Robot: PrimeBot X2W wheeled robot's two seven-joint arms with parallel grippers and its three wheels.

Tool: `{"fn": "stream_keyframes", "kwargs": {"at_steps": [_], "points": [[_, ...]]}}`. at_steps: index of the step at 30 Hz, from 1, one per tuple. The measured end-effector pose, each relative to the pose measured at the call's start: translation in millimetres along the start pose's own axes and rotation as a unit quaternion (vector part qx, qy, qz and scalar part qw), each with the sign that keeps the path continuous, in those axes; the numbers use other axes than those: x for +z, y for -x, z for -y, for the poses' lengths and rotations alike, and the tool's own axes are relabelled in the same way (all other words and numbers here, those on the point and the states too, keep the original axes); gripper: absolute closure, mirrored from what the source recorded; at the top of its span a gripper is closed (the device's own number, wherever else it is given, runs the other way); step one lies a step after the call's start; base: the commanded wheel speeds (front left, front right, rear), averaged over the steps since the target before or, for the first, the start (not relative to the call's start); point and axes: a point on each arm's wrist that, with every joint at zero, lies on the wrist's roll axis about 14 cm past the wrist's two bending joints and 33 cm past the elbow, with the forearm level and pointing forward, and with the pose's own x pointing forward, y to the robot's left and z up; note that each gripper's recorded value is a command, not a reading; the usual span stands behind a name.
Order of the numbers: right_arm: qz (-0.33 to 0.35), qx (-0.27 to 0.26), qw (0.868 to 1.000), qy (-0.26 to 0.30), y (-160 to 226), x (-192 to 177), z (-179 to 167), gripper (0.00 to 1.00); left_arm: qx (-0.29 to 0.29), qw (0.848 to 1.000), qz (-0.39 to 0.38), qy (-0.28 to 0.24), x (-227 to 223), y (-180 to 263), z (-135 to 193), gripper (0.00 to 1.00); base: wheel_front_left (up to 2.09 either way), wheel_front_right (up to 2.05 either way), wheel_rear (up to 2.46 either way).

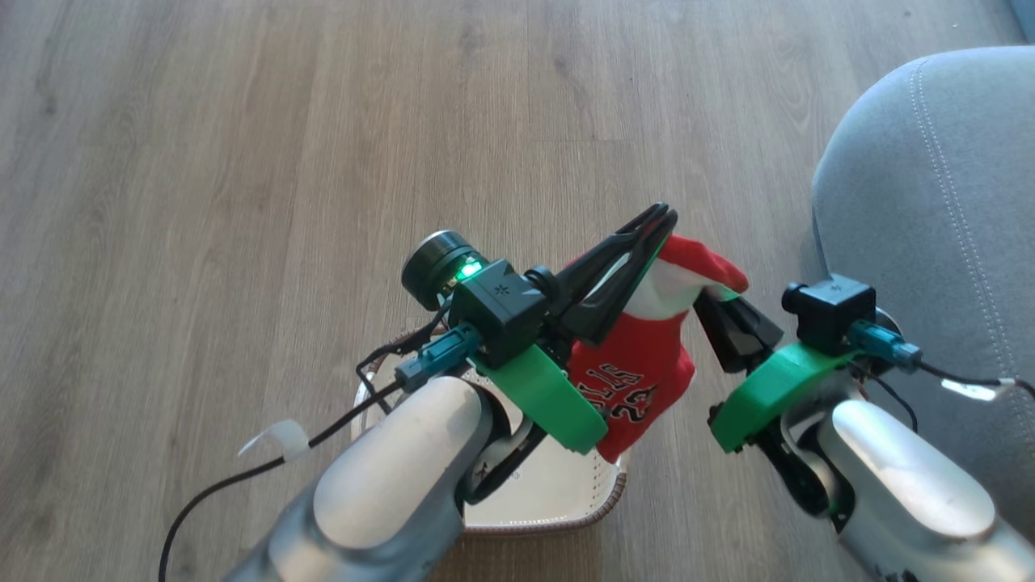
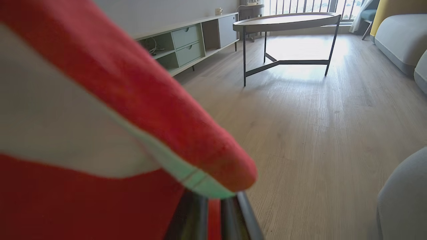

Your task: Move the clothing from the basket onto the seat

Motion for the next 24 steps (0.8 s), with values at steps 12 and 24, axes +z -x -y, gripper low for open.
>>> {"fn": "stream_keyframes", "kwargs": {"at_steps": [12,24], "points": [[0.013,-0.035,0.999,0.006,8,7,21,0.92,-0.005,1.0,-0.004,0.005,-5,-2,1,1.0,0.0,0.0,0.0],[0.034,-0.131,0.991,0.02,31,18,73,0.0,-0.004,1.0,-0.003,0.005,-5,-4,0,1.0,0.0,0.0,0.0]]}}
